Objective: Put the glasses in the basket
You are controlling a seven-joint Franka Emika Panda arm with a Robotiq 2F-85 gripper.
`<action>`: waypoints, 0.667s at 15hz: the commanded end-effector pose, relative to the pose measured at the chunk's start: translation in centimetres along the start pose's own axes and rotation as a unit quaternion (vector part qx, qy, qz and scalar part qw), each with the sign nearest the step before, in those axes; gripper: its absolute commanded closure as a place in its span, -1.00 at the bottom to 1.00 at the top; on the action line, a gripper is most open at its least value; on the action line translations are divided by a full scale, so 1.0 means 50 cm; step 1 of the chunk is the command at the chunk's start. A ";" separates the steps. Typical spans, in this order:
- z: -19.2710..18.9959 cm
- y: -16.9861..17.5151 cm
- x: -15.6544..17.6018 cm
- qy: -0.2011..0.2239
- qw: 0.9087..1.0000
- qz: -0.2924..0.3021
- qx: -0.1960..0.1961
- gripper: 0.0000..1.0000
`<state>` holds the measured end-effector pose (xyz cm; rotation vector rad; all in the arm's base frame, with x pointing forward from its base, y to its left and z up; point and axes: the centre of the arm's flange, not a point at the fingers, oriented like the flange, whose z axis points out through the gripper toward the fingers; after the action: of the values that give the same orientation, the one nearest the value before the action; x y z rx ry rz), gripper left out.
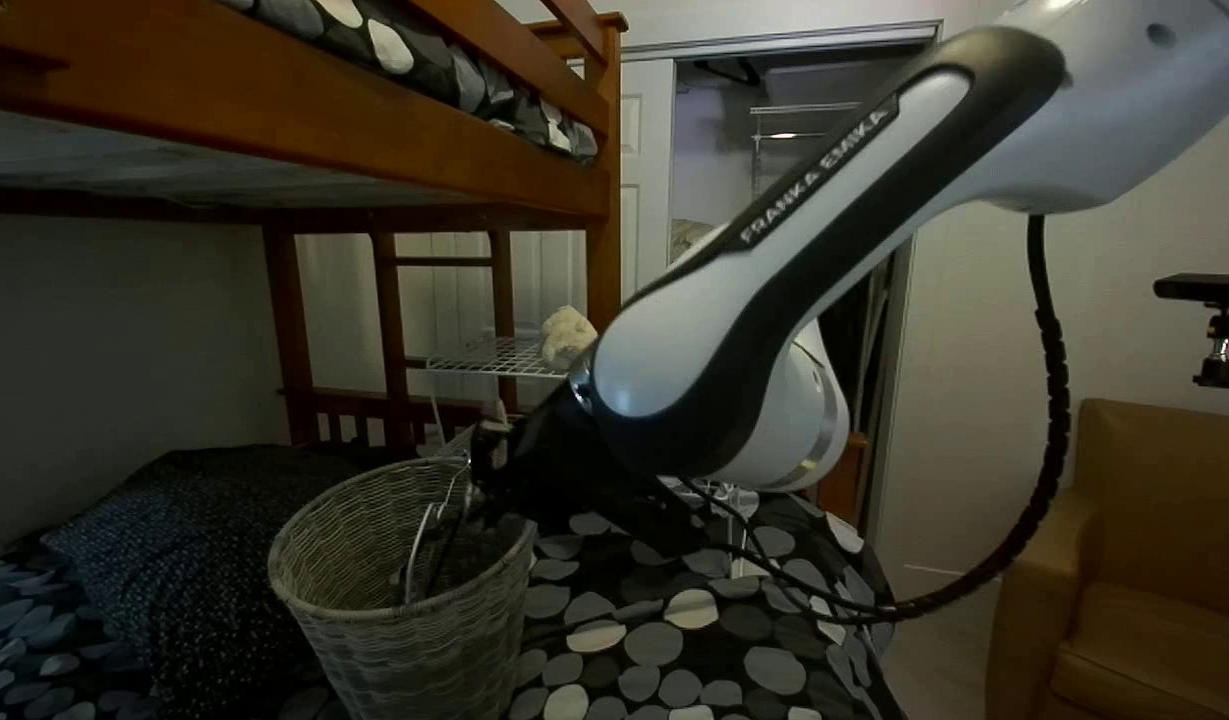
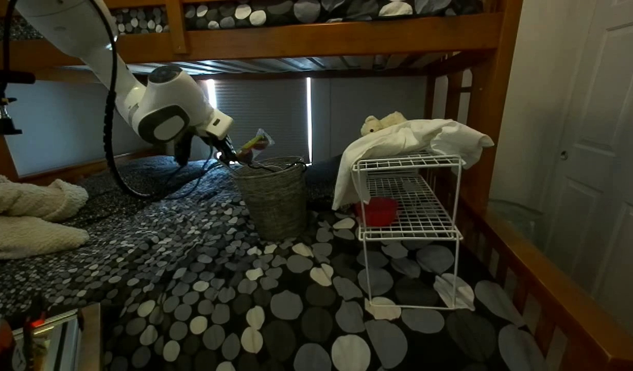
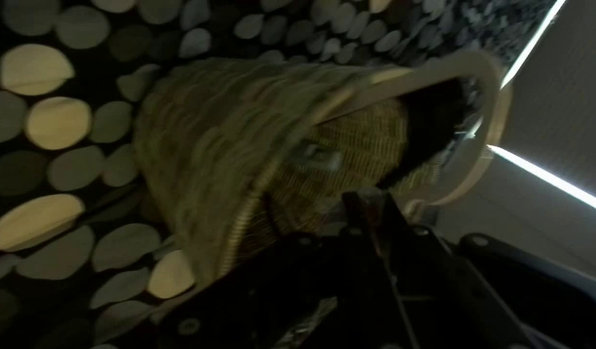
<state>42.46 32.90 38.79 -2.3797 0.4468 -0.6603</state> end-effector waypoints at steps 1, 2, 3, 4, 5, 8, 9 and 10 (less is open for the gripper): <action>-0.110 -0.004 0.030 0.029 0.997 -0.018 0.068 0.94; -0.117 -0.003 0.032 0.035 0.997 -0.004 0.068 0.94; -0.120 -0.006 0.037 0.037 0.997 0.000 0.066 0.94; -0.043 -0.102 0.004 0.031 0.998 -0.012 0.059 0.78; -0.045 -0.101 0.012 0.035 0.998 -0.010 0.059 0.78; -0.021 -0.104 0.029 0.049 0.996 0.004 0.079 0.94; -0.015 -0.112 0.041 0.060 0.994 0.011 0.093 0.94; -0.010 -0.118 0.050 0.068 0.992 0.016 0.101 0.94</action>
<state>43.37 35.06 44.10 -2.2163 0.4292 -0.7919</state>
